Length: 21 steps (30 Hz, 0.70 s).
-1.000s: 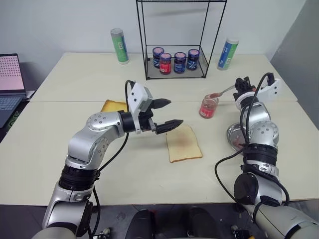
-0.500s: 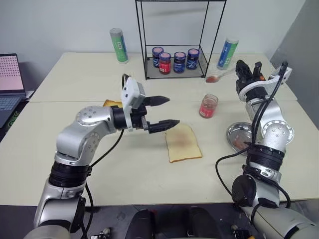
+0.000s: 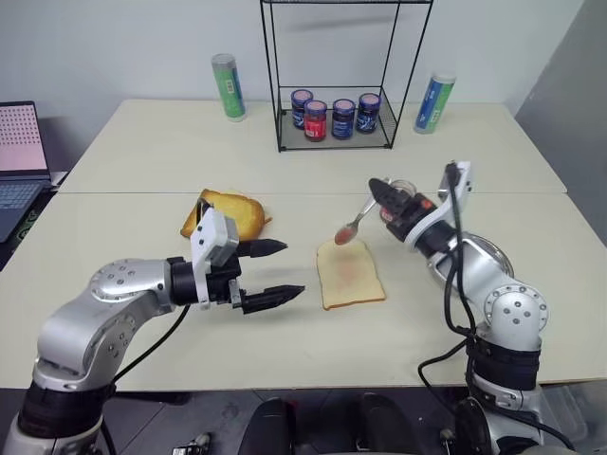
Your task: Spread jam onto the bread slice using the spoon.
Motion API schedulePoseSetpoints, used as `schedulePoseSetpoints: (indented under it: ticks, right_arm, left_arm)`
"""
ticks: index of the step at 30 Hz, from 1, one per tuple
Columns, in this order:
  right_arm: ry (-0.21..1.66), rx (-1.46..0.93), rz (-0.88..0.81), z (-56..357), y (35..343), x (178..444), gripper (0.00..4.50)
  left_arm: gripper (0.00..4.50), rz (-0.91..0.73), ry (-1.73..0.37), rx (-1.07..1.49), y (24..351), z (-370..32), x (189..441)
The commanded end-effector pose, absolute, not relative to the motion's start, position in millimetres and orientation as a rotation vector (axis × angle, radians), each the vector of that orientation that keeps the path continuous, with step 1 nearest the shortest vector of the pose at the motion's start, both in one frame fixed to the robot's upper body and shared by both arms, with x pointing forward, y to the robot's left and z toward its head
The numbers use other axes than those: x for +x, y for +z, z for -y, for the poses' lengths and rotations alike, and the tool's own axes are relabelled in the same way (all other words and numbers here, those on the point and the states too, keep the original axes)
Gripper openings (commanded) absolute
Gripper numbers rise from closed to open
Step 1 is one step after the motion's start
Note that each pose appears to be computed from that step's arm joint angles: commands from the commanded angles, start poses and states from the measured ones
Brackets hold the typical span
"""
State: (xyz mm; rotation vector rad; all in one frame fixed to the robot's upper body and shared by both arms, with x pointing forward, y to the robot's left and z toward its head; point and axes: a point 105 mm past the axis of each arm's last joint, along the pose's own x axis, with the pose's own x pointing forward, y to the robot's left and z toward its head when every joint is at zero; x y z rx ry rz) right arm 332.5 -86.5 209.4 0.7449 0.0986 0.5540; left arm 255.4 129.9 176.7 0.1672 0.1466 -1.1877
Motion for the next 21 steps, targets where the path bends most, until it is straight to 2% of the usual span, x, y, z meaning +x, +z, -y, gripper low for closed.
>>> schedulePoseSetpoints:
  ticks: [1,10,21]
  right_arm:
    - [0.6,0.575,-0.085,79,201,324,0.06]
    - [0.627,0.296,-0.049,76,183,325,0.06]
    - [0.606,0.28,0.04,77,200,334,0.06]
  left_arm:
    - [4.5,-0.13,-1.148,0.269,167,-131,249]
    - [4.5,-0.111,-1.115,0.273,162,-128,249]
    - [4.5,-0.098,-1.122,0.271,165,-127,252]
